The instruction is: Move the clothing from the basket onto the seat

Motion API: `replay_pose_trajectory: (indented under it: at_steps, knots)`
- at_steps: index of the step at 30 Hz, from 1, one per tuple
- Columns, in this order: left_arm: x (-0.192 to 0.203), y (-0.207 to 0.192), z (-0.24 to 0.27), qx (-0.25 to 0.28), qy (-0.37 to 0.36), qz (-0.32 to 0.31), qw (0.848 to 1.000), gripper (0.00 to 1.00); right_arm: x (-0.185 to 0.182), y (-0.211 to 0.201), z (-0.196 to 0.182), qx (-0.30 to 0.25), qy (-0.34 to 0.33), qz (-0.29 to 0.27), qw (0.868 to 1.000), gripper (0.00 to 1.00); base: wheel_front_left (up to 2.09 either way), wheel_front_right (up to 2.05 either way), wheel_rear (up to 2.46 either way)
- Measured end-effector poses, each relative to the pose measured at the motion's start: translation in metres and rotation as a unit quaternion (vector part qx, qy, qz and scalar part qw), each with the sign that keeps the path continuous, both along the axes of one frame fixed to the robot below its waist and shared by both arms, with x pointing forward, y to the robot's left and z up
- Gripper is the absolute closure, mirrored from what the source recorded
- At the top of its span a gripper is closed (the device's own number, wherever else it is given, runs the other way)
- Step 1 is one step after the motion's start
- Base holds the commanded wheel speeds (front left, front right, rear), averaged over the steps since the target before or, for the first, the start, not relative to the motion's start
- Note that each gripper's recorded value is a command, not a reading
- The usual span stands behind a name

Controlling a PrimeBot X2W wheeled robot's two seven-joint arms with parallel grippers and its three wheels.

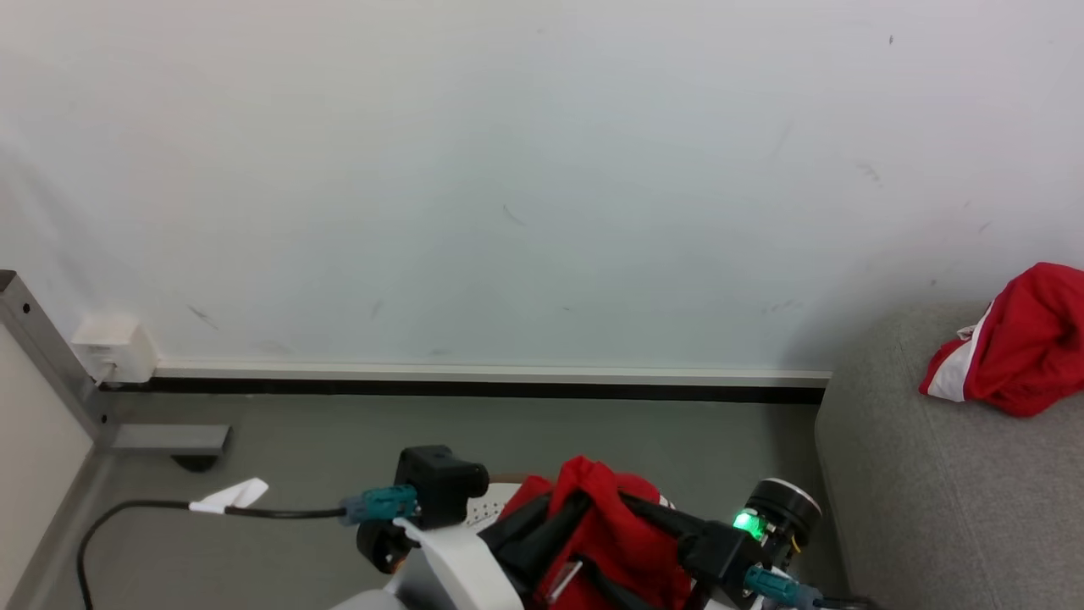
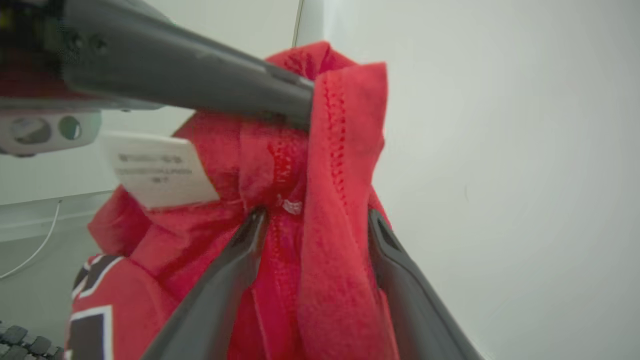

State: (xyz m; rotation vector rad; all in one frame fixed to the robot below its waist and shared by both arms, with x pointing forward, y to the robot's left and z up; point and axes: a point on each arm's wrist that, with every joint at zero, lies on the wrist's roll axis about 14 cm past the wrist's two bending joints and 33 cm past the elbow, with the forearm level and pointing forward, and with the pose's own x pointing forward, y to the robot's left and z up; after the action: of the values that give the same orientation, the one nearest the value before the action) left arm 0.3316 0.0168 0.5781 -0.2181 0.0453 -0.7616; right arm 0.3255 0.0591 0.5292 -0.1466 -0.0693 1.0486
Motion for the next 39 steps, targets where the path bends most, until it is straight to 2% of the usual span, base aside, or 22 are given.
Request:
replay_pose_trajectory:
  at_steps: [4,5,6,11,19,21,23,24,25,26,34,39]
  knots:
    - [-0.007,-0.007,-0.001,-0.001,0.003,-0.016,1.0,1.0,-0.007,0.009,-0.012,0.003,0.049,0.014,0.999,0.0,0.0,0.0,0.0]
    - [-0.007,-0.007,-0.001,-0.001,0.003,-0.017,1.0,1.0,-0.008,0.011,-0.012,0.01,0.059,0.016,0.998,0.6,0.0,0.0,0.0]
    - [-0.007,-0.007,-0.001,0.0,0.004,-0.018,1.0,1.0,-0.008,0.013,-0.01,0.016,0.063,0.019,0.998,1.0,0.0,0.0,0.0]
    - [-0.006,-0.006,-0.006,0.005,0.009,-0.018,1.0,1.0,-0.006,0.013,-0.007,0.038,0.091,0.017,0.995,1.0,0.0,0.0,0.0]
    - [0.002,-0.003,-0.013,0.011,0.013,-0.009,1.0,1.0,0.007,-0.002,-0.002,0.054,0.099,-0.008,0.994,1.0,0.0,0.0,0.0]
    - [0.003,-0.004,-0.014,0.012,0.012,-0.008,1.0,0.9,0.01,-0.006,0.002,0.061,0.099,-0.016,0.993,1.0,0.0,0.0,0.0]
    - [0.005,-0.004,-0.013,0.018,0.002,-0.006,1.0,0.71,0.015,-0.011,0.005,0.07,0.097,-0.027,0.992,1.0,0.0,0.0,0.0]
    - [0.007,-0.003,-0.013,0.018,0.0,-0.003,1.0,0.54,0.019,-0.014,0.007,0.073,0.096,-0.034,0.992,1.0,0.0,0.0,0.0]
    - [0.009,-0.003,-0.013,0.018,-0.004,-0.001,1.0,0.05,0.022,-0.018,0.009,0.078,0.094,-0.041,0.992,1.0,0.0,0.0,0.0]
    - [0.01,-0.004,-0.012,0.017,-0.008,0.001,1.0,0.0,0.025,-0.021,0.01,0.082,0.093,-0.047,0.991,1.0,0.0,0.0,0.0]
    - [0.024,-0.006,-0.021,0.03,-0.016,0.011,0.999,0.0,0.051,-0.071,0.018,0.103,0.072,-0.13,0.984,1.0,0.0,0.0,0.0]
    - [0.026,-0.021,-0.022,0.026,-0.027,-0.006,0.999,0.0,0.058,-0.108,0.023,0.112,0.057,-0.179,0.976,1.0,0.0,0.0,0.0]
